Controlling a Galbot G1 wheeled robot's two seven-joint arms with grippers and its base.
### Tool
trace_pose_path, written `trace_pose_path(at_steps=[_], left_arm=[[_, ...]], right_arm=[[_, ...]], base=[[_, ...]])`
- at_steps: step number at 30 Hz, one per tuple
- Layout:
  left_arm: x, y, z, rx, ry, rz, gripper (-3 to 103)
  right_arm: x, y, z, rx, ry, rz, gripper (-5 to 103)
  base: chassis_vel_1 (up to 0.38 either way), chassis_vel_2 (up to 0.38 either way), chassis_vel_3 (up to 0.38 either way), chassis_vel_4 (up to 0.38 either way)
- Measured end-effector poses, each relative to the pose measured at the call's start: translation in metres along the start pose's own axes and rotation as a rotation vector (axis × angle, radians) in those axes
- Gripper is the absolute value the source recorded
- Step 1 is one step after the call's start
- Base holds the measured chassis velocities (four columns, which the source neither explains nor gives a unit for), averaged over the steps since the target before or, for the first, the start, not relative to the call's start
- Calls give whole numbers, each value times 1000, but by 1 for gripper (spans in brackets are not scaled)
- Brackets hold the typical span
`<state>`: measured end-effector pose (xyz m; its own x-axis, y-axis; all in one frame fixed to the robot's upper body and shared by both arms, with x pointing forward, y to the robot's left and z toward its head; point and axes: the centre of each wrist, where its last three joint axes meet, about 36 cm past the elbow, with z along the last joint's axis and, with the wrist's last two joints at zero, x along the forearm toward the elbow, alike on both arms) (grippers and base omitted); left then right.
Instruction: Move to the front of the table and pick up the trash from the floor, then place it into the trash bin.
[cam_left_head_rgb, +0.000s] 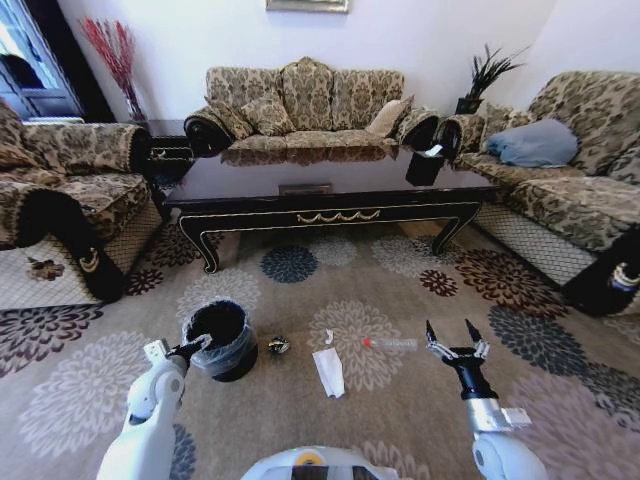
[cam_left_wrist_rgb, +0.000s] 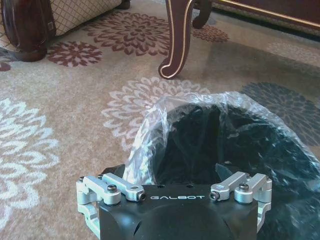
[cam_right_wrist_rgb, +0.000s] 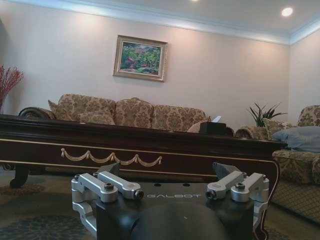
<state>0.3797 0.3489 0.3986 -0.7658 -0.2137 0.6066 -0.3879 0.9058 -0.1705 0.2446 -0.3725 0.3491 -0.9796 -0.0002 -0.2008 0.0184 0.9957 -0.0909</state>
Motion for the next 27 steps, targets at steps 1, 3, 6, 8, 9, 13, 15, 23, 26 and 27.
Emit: trace_pose_path(at_steps=[1,3,6,8,9,13,15,23,26,27], left_arm=[[-4,1,-1,0,3,-1,100],[-11,3,-3,1,12,-4,100],[-13,4,-1,2,21,-8,100],[-15,6,2,1,32,-13,100],[-16,6,3,2,35,-15,100],[-24,7,5,10,42,-17,100],[-29,7,6,14,45,-13,100],[-35,8,9,18,45,-17,94],[-36,8,10,11,46,-20,84],[-36,8,10,8,46,-22,78]], right_arm=[[0,0,0,1,1,-1,100],[1,1,-1,4,1,-2,100],[2,1,-1,5,2,-1,100],[3,2,-1,7,3,0,100],[3,2,-1,8,4,1,100],[6,3,0,11,6,1,100],[7,4,0,14,5,0,100],[8,6,1,19,7,-1,100],[9,7,1,21,9,-2,100],[9,7,1,22,9,-2,100]], base=[[0,0,0,0],[0,0,0,0],[0,0,0,0],[0,0,0,0],[0,0,0,0],[0,0,0,0],[0,0,0,0],[0,0,0,0],[0,0,0,0],[0,0,0,0]])
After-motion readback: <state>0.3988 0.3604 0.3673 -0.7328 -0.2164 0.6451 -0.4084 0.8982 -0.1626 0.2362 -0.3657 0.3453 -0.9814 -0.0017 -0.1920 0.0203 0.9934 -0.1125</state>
